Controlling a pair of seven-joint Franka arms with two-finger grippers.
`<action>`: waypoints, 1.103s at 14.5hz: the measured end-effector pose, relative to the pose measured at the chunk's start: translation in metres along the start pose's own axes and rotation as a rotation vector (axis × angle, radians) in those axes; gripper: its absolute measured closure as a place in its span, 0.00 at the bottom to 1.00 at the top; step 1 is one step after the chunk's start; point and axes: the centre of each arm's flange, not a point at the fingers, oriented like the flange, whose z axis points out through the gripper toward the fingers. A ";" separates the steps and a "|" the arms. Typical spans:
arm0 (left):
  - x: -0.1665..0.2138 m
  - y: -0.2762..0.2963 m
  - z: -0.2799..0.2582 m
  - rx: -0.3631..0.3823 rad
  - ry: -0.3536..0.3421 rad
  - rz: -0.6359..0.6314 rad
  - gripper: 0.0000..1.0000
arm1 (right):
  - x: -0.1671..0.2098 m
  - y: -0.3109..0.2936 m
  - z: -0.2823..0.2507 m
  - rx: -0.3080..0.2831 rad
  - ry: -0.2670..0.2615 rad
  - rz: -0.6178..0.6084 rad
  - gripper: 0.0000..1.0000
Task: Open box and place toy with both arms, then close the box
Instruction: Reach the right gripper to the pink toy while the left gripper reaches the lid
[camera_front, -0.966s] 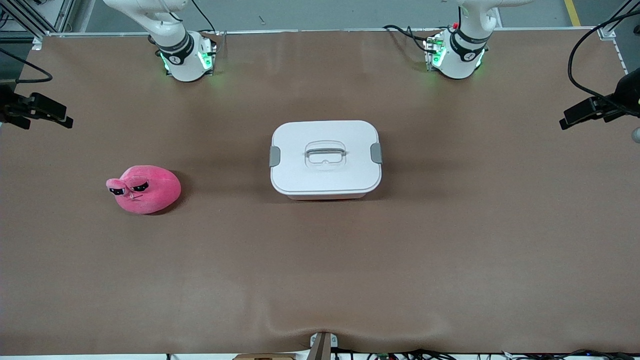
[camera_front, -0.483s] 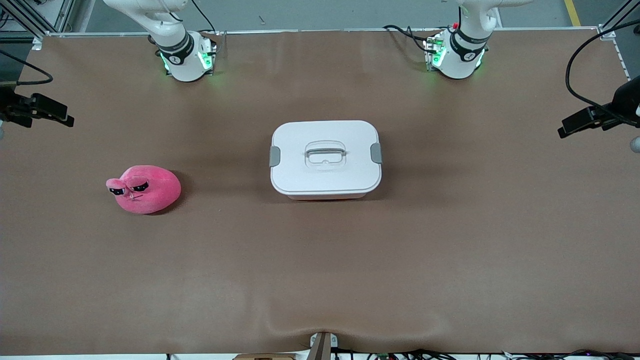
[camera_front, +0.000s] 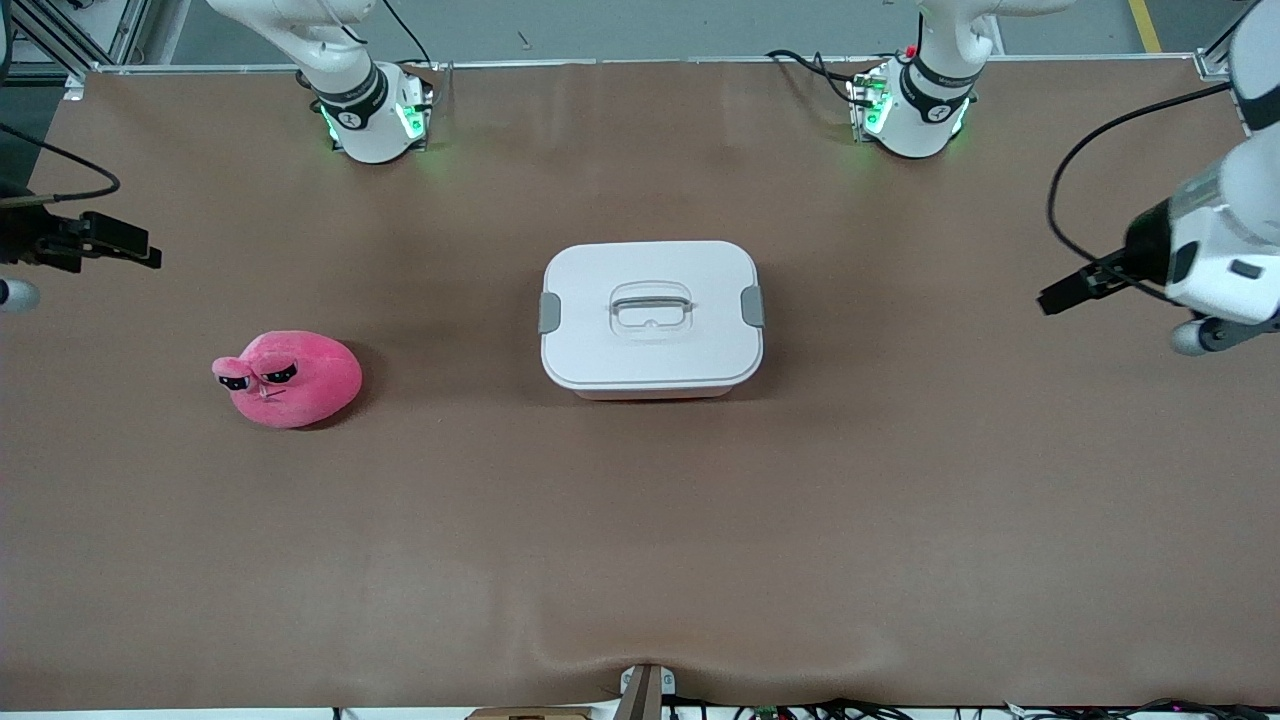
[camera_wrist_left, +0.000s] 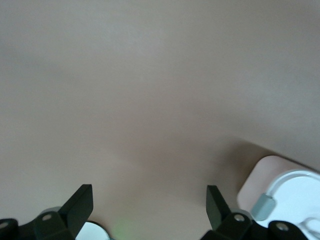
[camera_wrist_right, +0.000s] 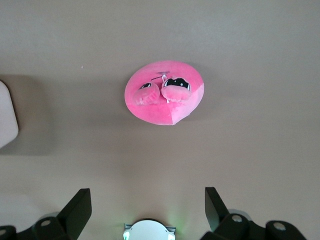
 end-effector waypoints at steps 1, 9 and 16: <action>-0.007 0.015 0.002 0.001 0.003 -0.029 0.00 | 0.005 0.000 0.007 0.002 -0.014 -0.003 0.00; -0.057 0.094 0.015 0.016 0.010 -0.215 0.00 | 0.052 -0.028 0.072 -0.015 0.008 -0.080 0.00; -0.064 0.123 0.030 -0.055 -0.077 -0.403 0.00 | 0.064 -0.040 0.114 -0.032 0.062 -0.178 0.00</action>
